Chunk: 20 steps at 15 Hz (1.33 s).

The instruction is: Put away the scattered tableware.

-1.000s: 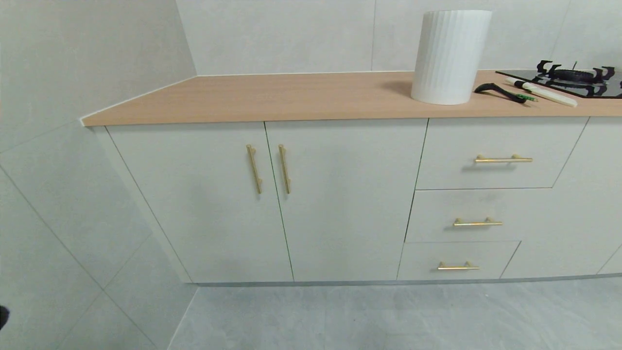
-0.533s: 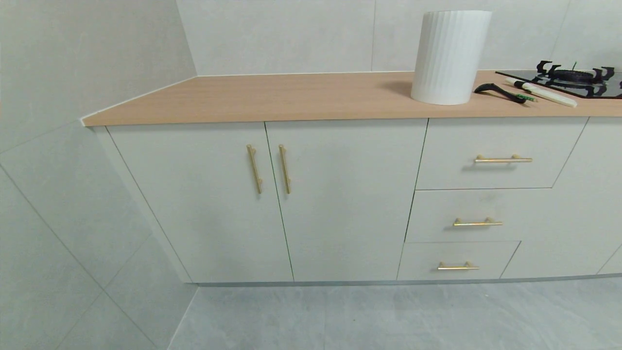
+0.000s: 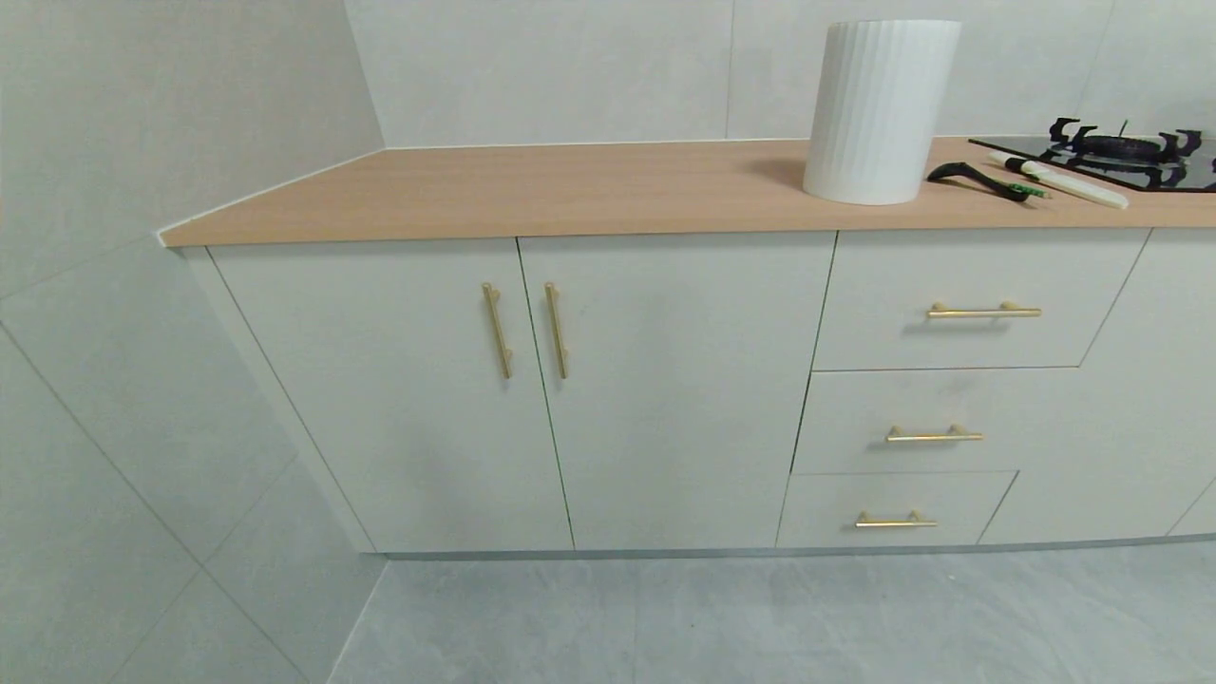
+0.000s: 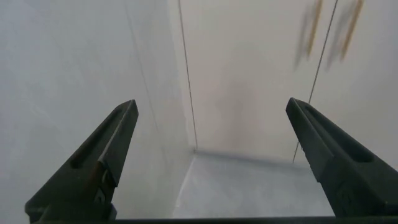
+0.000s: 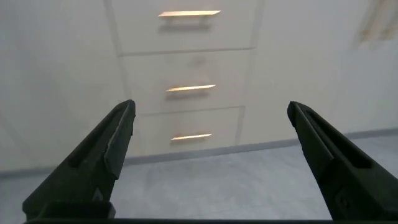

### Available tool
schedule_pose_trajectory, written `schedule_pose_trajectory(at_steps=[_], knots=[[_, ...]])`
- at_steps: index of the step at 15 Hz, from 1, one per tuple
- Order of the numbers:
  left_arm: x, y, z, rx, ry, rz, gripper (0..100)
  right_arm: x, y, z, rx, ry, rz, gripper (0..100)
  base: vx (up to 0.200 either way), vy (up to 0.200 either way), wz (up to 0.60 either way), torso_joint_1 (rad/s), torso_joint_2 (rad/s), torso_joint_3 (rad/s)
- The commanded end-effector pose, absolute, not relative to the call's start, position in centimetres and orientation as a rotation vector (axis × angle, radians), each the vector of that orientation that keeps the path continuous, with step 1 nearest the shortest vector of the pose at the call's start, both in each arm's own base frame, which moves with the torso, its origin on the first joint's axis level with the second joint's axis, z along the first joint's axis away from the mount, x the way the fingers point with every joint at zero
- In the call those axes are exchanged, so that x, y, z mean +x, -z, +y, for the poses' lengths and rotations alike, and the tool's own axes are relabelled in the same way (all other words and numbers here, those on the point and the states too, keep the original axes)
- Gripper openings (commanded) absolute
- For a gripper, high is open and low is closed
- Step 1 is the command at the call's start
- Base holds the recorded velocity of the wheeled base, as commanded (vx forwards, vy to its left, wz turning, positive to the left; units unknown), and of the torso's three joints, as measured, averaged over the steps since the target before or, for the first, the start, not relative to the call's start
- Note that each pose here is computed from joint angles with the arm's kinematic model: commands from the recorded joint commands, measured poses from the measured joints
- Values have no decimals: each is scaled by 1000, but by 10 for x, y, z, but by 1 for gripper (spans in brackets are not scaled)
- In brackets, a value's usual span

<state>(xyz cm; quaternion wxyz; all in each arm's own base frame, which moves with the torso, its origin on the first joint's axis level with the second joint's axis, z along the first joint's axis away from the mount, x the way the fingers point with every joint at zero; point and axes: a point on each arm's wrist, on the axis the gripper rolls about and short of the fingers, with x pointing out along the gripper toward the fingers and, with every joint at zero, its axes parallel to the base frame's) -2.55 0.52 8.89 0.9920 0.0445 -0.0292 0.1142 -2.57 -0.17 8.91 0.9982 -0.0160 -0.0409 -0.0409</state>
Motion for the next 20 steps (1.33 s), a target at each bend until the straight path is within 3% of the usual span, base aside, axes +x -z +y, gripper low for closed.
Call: schedule_pose_trajectory(at_steps=[1, 5, 9, 20], knots=[[-23, -80, 4, 72, -196, -35, 100, -23, -81, -1, -29, 51, -48, 100, 0, 0, 0, 0, 0, 0], [-23, -74, 0, 72, -3, 11, 100, -23, -76, 1, -29, -29, -2, 100, 0, 0, 0, 0, 0, 0], [-23, -75, 0, 28, -5, 6, 100, -23, -76, 1, -28, -31, -3, 100, 0, 0, 0, 0, 0, 0], [-23, -75, 0, 8, -5, 3, 100, -23, -76, 1, -25, -31, -2, 100, 0, 0, 0, 0, 0, 0]])
